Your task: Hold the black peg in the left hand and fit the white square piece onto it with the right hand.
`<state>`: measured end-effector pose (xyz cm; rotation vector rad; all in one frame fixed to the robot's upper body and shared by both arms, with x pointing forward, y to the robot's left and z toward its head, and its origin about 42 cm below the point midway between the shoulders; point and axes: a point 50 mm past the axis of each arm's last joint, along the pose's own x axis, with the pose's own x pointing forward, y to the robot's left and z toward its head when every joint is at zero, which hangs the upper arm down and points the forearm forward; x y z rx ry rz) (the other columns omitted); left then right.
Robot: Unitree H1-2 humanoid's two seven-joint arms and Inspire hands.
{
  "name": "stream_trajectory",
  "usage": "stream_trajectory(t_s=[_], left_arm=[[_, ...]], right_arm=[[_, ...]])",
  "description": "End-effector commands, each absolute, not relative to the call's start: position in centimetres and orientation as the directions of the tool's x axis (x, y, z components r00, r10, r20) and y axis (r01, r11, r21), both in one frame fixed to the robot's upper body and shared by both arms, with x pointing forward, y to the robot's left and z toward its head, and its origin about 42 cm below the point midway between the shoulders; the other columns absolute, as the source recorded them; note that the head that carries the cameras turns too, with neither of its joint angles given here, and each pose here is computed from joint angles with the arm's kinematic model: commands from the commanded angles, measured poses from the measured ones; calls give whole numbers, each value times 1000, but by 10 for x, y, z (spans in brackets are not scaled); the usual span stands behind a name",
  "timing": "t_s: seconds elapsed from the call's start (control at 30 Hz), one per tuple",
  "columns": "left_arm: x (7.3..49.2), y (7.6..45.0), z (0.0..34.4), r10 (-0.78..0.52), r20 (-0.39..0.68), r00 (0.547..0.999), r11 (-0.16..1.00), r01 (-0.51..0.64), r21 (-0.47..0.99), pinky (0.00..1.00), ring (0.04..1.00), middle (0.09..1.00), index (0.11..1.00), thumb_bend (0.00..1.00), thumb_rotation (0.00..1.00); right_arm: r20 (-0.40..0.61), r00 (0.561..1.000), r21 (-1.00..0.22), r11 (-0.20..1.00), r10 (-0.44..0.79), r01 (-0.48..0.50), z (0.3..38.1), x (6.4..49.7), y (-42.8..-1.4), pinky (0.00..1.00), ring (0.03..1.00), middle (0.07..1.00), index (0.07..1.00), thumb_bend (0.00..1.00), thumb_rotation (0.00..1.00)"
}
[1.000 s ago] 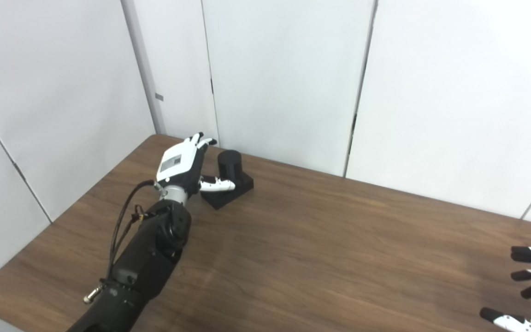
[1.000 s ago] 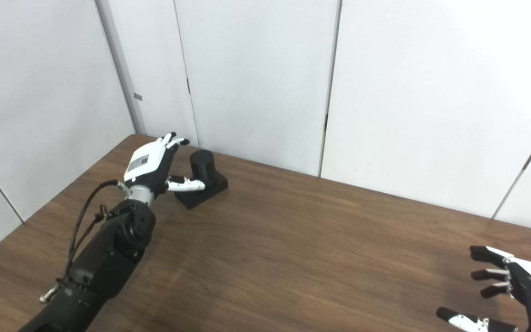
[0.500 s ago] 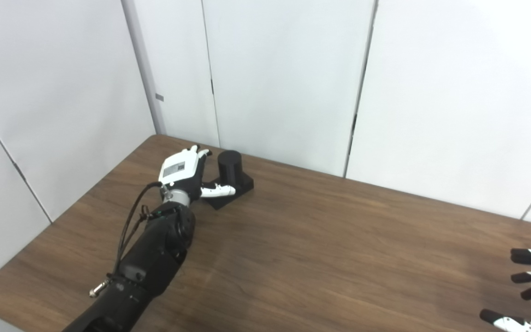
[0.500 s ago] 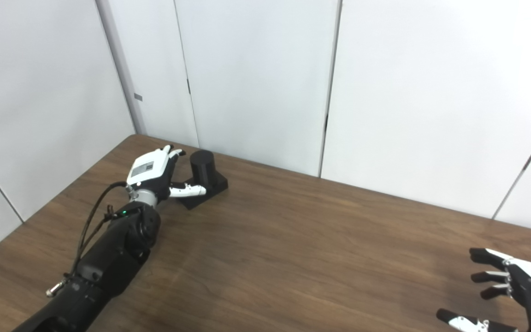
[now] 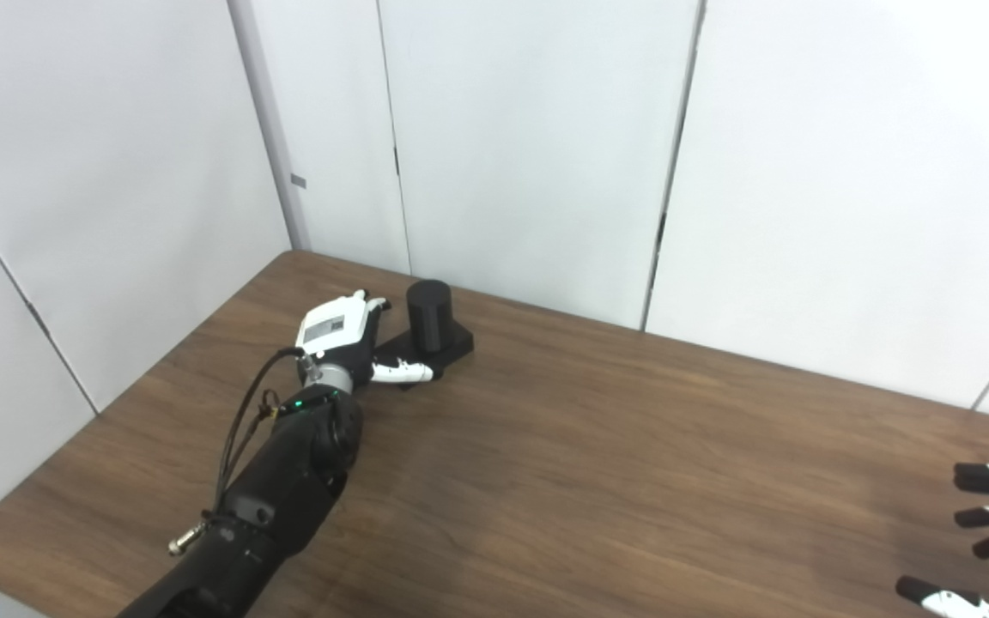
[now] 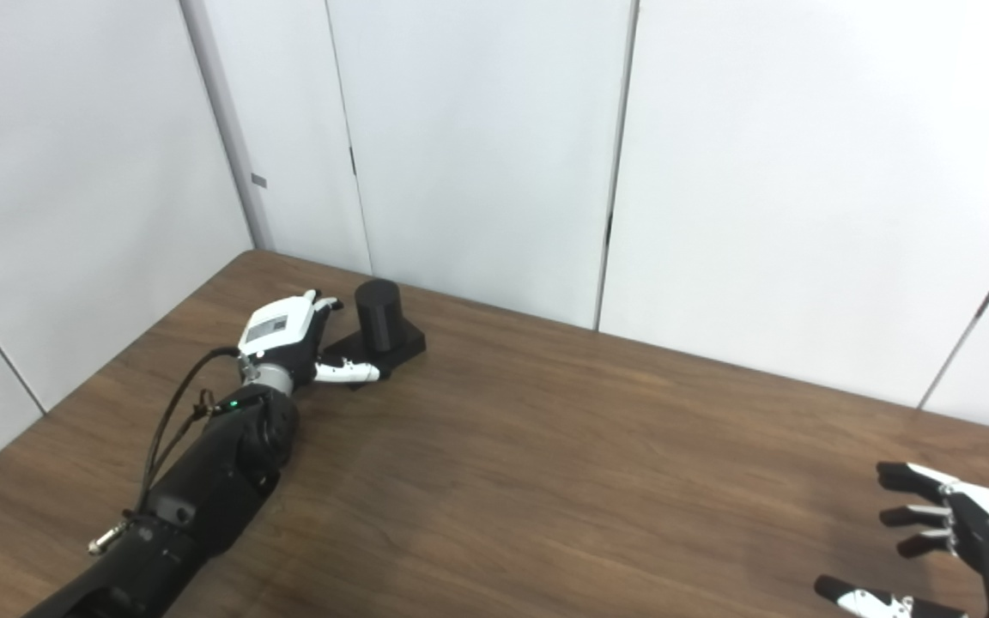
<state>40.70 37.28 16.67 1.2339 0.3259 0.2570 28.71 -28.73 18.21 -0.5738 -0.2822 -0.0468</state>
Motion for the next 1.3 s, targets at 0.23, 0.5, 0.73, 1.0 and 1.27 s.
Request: stream_trajectory(t_s=[0.23,0.5,0.73,1.0,1.27], left_arm=[[420,381,179,342,-70,937,282,-31,959,938,1000,1000,863,1000,558],[422,380,173,326,-72,943,294,-29,955,931,1000,1000,846,1000,544],[427,382,168,348,-93,933,296,-15,955,949,1000,1000,838,1000,538],[430,388,163,353,-101,930,306,-13,952,954,1000,995,823,1000,536],[436,384,162,348,-96,933,343,-31,939,957,1000,967,785,927,471]], right_arm=[[339,940,-524,839,47,147,201,288,-288,468,611,720,708,567,0],[338,940,-529,836,49,147,202,287,-287,465,606,720,709,558,0],[340,939,-521,840,45,149,202,286,-287,467,597,716,703,566,0],[335,941,-532,833,44,151,201,283,-287,476,618,722,706,555,0],[331,943,-537,831,44,149,201,282,-290,483,620,723,712,545,0]])
